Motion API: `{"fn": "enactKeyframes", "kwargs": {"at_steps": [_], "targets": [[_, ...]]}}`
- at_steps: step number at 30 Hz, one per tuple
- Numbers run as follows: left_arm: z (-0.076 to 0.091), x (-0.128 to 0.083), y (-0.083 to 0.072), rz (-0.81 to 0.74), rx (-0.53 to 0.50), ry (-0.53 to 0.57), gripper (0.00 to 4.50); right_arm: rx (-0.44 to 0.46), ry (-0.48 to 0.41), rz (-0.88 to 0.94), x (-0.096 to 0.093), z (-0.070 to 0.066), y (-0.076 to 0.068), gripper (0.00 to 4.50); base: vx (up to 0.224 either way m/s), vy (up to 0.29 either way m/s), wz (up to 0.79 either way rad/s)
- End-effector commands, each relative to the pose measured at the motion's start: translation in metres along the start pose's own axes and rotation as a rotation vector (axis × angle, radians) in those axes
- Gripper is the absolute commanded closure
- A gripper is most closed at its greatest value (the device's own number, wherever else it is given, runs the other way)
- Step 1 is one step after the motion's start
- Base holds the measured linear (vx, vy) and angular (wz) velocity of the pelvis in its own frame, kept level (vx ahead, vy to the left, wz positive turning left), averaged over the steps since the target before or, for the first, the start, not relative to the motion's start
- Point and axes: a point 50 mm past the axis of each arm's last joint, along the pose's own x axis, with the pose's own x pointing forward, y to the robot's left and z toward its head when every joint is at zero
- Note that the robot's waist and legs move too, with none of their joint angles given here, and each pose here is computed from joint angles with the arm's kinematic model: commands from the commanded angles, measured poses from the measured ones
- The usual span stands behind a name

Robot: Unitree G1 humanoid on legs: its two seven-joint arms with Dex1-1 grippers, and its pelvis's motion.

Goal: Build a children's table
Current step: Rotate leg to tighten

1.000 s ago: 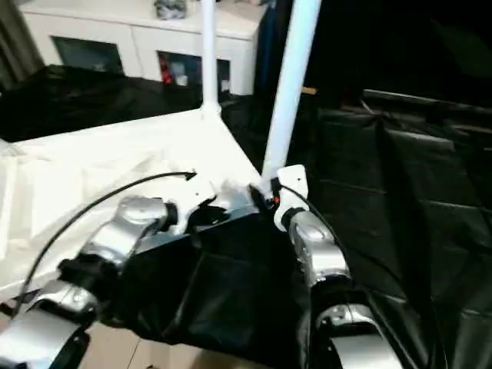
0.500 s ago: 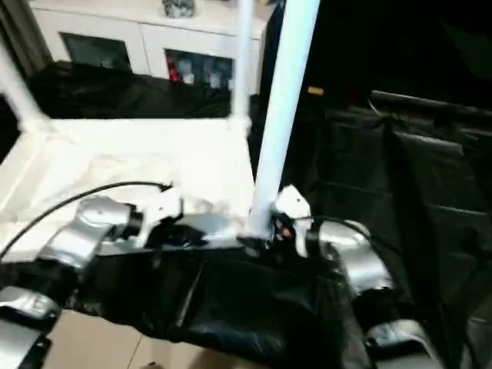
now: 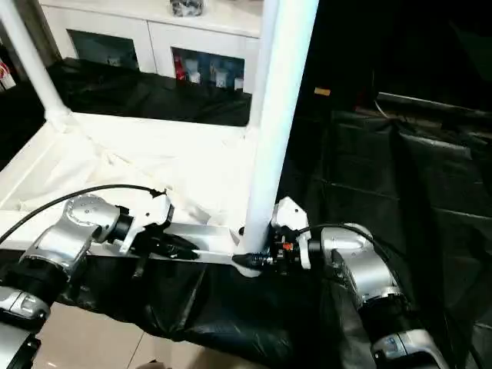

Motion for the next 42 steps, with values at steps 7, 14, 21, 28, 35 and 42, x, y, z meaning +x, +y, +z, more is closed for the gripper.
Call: {"fn": "enactKeyframes", "kwargs": {"at_steps": [7, 14, 21, 28, 35, 42], "targets": [[0.013, 0.032, 0.012, 0.179, -0.014, -0.059, 4.5, 0.065, -0.052, -0.256, 0.027, -0.007, -0.009, 1.87, 0.0, 0.0, 0.0], [0.026, 0.061, 0.023, 0.324, -0.081, -0.026, 4.5, 0.233, -0.045, -0.699, 0.048, -0.013, -0.033, 1.88, 0.0, 0.0, 0.0], [0.045, 0.086, 0.03, 0.443, -0.101, -0.069, 4.5, 0.307, -0.084, -0.87, 0.07, -0.004, -0.04, 1.88, 0.0, 0.0, 0.0], [0.045, 0.085, 0.022, 0.349, -0.024, -0.085, 4.5, 0.226, -0.144, -0.711, 0.064, 0.003, -0.036, 0.96, 0.0, 0.0, 0.0], [0.036, 0.072, 0.015, 0.257, 0.01, -0.086, 4.5, 0.138, -0.104, -0.593, 0.045, -0.002, -0.035, 0.29, 0.0, 0.0, 0.0], [0.024, 0.046, 0.014, 0.18, 0.039, -0.055, 4.5, 0.018, -0.067, -0.271, 0.019, -0.001, -0.019, 0.29, 0.0, 0.0, 0.0]]}}
